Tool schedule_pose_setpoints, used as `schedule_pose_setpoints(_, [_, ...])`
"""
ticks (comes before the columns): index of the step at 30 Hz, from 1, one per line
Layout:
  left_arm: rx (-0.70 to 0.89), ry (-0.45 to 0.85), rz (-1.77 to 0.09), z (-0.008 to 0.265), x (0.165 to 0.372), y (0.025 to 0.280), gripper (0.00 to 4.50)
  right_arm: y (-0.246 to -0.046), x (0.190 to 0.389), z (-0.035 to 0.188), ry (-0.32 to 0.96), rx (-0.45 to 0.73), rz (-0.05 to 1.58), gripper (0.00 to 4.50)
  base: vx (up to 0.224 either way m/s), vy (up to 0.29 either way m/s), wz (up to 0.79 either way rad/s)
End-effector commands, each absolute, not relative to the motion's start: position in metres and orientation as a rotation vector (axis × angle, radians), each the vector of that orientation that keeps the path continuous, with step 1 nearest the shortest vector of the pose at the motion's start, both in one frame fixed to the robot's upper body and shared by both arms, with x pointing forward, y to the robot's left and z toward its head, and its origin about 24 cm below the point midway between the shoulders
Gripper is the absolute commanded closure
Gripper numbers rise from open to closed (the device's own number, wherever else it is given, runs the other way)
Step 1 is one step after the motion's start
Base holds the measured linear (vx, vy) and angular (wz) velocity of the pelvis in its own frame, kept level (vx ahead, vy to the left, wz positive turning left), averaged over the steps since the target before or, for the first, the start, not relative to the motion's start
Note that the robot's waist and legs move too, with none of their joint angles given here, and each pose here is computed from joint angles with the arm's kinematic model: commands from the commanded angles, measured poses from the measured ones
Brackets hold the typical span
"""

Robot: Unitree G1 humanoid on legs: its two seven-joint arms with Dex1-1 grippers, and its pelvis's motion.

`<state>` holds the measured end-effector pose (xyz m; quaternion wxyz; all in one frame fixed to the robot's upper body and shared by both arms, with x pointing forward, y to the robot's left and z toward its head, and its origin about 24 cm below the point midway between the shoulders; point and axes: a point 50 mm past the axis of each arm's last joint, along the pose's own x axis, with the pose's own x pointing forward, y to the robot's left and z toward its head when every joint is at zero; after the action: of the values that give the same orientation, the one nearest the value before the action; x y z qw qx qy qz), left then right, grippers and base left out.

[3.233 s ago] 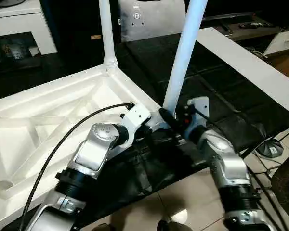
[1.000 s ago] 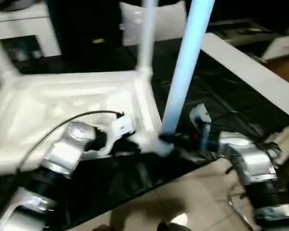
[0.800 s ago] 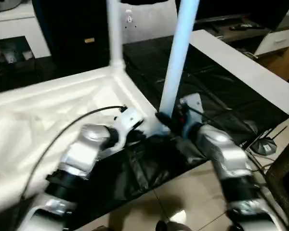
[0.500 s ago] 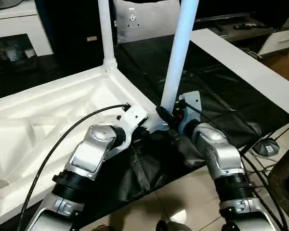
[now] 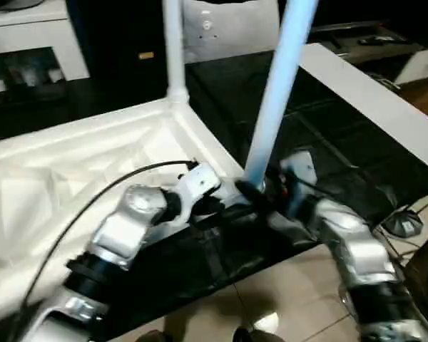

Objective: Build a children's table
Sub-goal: Rotate leg to tighten

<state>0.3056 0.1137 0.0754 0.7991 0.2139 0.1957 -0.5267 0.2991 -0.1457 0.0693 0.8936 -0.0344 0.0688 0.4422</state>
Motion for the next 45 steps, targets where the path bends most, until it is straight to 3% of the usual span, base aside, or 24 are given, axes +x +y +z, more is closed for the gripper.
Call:
schedule_pose_setpoints(1, [0.497, 0.373, -1.269, 0.081, 0.3, 0.109, 4.5, -0.148, 0.293, 0.078, 0.114, -0.106, 1.041, 0.38, 0.0, 0.0, 0.0])
schedule_pose_setpoints(7, [0.595, 0.401, -1.479, 0.079, 0.29, 0.122, 4.5, -0.167, 0.288, 0.085, 0.169, -0.177, 1.285, 0.38, 0.0, 0.0, 0.0])
schedule_pose_setpoints(12, [0.624, 0.402, -1.563, 0.079, 0.287, 0.125, 4.5, -0.17, 0.291, 0.088, 0.215, -0.197, 1.378, 0.38, 0.0, 0.0, 0.0])
schedule_pose_setpoints(17, [0.666, 0.406, -1.653, 0.082, 0.286, 0.128, 4.5, -0.166, 0.294, 0.086, 0.271, -0.262, 1.508, 0.9, 0.0, 0.0, 0.0])
schedule_pose_setpoints(20, [0.67, 0.403, -1.671, 0.083, 0.285, 0.128, 4.5, -0.163, 0.294, 0.087, 0.274, -0.259, 1.54, 1.02, 0.0, 0.0, 0.0])
schedule_pose_setpoints(32, [0.695, 0.388, -1.719, 0.085, 0.287, 0.127, 4.5, -0.154, 0.293, 0.086, 0.295, -0.255, 1.671, 2.25, 0.0, 0.0, 0.0])
schedule_pose_setpoints(42, [0.693, 0.388, -1.727, 0.084, 0.286, 0.126, 4.5, -0.151, 0.29, 0.084, 0.296, -0.223, 1.706, 2.57, 0.0, 0.0, 0.0])
schedule_pose_setpoints(45, [0.656, 0.382, -1.688, 0.085, 0.288, 0.126, 4.5, -0.148, 0.289, 0.086, 0.268, -0.145, 1.687, 2.57, 0.0, 0.0, 0.0])
